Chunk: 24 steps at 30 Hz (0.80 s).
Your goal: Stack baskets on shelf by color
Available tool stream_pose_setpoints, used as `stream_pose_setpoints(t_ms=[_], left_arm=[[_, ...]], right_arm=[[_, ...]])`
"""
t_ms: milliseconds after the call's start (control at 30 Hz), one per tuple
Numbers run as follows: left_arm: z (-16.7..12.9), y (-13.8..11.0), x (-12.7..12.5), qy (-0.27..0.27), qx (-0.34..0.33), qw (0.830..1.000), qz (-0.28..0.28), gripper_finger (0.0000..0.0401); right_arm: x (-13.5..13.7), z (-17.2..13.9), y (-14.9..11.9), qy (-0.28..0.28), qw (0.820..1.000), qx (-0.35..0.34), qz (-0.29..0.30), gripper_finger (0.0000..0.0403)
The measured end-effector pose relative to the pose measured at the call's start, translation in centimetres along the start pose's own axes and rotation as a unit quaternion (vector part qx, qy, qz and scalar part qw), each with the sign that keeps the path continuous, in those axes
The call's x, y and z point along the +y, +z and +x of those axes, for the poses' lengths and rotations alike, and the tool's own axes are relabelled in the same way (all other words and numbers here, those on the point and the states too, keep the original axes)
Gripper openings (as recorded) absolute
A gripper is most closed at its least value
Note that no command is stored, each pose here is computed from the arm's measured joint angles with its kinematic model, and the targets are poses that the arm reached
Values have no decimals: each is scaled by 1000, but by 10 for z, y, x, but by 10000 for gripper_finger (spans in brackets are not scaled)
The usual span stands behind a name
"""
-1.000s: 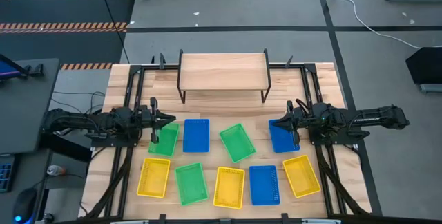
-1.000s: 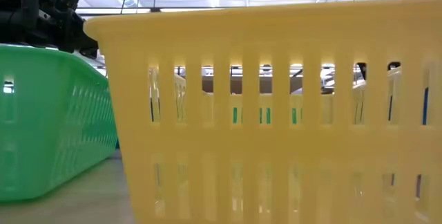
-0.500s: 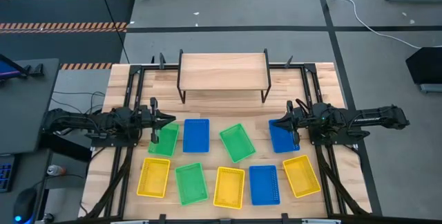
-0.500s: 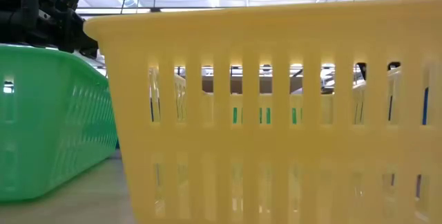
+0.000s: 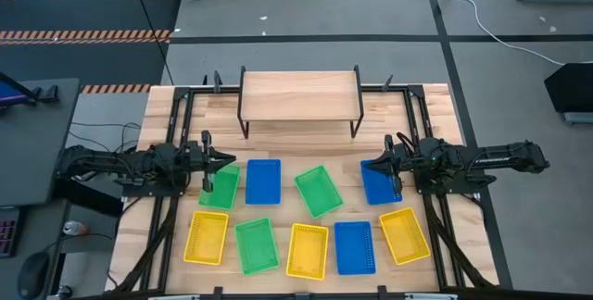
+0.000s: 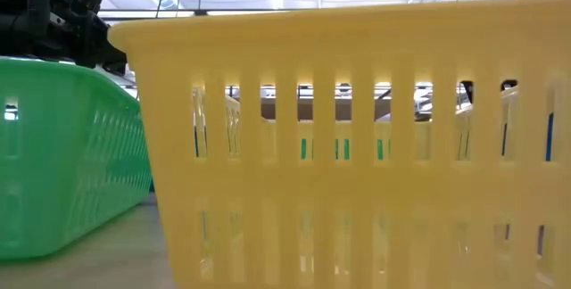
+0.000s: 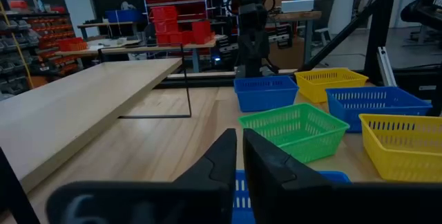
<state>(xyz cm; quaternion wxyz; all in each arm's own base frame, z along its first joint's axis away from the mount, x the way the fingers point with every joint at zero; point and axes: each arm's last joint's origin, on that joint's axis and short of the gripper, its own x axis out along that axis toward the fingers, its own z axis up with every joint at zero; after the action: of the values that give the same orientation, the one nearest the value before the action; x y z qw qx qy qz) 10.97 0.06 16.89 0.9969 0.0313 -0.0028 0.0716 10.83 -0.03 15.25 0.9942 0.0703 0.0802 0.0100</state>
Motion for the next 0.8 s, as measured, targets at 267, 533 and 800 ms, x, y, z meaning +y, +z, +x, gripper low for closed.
stream_pose_setpoints(t_ms=[267,533,800], left_arm=[[0,0,0,0,0,1000,0,28],[0,0,0,0,0,1000,0,36],[0,1,0,0,-3,1000,-17,28]], right_arm=[[0,0,0,0,1000,0,0,16],[0,0,0,0,1000,0,0,16],[0,0,0,-2,998,0,-69,16]])
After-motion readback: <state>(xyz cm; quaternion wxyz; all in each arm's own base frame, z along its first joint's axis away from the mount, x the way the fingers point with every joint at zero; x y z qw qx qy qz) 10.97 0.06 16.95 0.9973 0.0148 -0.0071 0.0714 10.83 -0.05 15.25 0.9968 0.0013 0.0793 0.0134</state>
